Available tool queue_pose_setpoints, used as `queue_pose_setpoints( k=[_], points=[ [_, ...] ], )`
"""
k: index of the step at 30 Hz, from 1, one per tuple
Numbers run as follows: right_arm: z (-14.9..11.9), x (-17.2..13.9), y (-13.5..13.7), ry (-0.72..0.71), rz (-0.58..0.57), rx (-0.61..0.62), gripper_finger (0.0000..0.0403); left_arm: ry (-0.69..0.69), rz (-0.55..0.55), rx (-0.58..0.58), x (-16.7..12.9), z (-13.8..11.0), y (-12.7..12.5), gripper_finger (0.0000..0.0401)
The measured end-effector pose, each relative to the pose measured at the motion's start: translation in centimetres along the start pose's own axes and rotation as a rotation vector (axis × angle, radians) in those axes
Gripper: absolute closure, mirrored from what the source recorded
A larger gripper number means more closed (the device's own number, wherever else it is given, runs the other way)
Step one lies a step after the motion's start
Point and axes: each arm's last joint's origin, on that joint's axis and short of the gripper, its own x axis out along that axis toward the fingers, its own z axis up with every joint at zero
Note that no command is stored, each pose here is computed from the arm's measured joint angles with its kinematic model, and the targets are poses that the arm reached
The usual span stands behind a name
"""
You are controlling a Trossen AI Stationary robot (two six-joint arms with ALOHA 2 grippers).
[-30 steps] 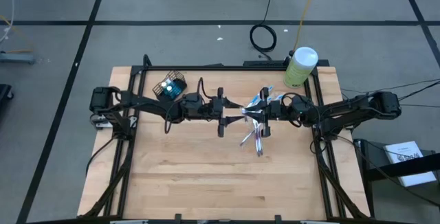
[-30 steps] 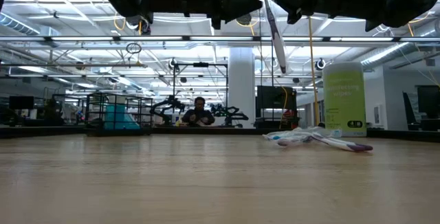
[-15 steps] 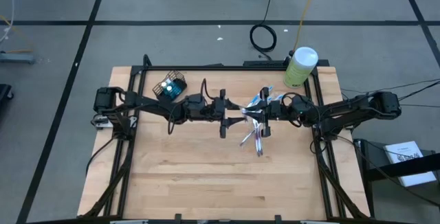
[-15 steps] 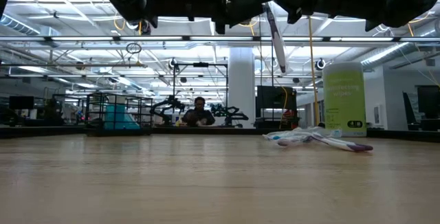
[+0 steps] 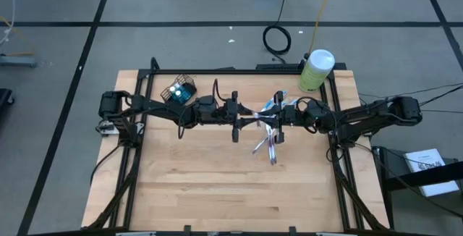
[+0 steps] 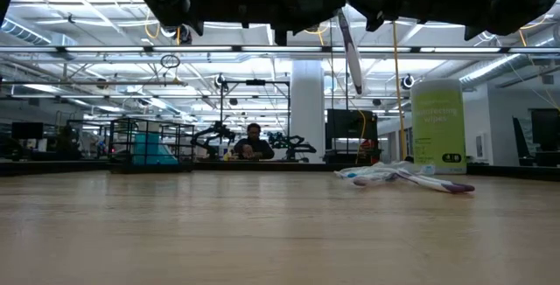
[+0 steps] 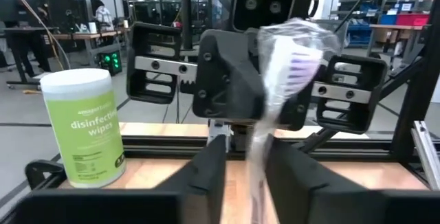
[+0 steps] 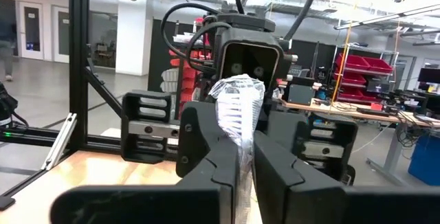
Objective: Pick & Place toothbrushing station
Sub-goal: Put the purple toothbrush into the wire organizer
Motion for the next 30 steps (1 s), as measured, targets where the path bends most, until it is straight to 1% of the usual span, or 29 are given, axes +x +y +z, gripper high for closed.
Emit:
queue_pose_setpoints(
  k=[3,4,5,9,13,15,17,19,21,23,25,27,30],
  points=[
    [0.0,0.0,0.0,0.0,-0.006,0.008,0.0384,0.0,-0.002,0.011,0.0,0.0,0.0,0.0372],
    [0.0,0.0,0.0,0.001,-0.007,0.015,0.0383,-0.001,-0.001,0.023,0.0,0.0,0.0,0.0383],
    [0.0,0.0,0.0,0.0,-0.008,0.019,0.0379,-0.004,0.0,0.033,-0.1,0.1,0.1,0.0386],
    [0.1,0.0,0.0,-0.01,-0.008,0.042,0.0357,0.006,0.04,0.075,-0.7,1.4,0.2,0.0377],
    [0.3,0.0,0.0,-0.018,0.003,0.047,0.0335,0.038,0.089,0.113,-2.4,3.8,0.7,0.039],
    [0.2,-0.1,0.1,-0.007,0.015,0.049,0.0326,0.047,0.135,0.116,-3.7,5.1,1.1,0.0389],
    [0.1,-0.1,0.1,0.011,0.024,0.051,0.032,0.033,0.198,0.142,-5.2,6.5,1.4,0.0387],
    [0.2,-0.2,0.1,0.017,0.022,0.051,0.0316,0.033,0.264,0.177,-7.0,7.3,1.7,0.0389],
    [0.2,-0.3,0.1,0.023,0.016,0.051,0.0313,0.034,0.312,0.188,-9.0,7.4,2.1,0.039],
    [0.1,-0.3,0.1,0.029,0.016,0.052,0.0313,0.01,0.394,0.19,-11.3,7.6,2.8,0.039],
    [0.2,-0.3,0.1,0.024,0.016,0.051,0.0313,0.004,0.524,0.196,-13.9,7.4,3.6,0.039],
    [0.2,-0.3,0.1,0.024,0.015,0.05,0.0313,0.014,0.65,0.195,-16.2,6.5,4.5,0.039],
    [0.2,-0.3,0.1,0.024,0.014,0.05,0.0314,0.021,0.787,0.18,-19.0,4.7,6.1,0.039]
  ],
)
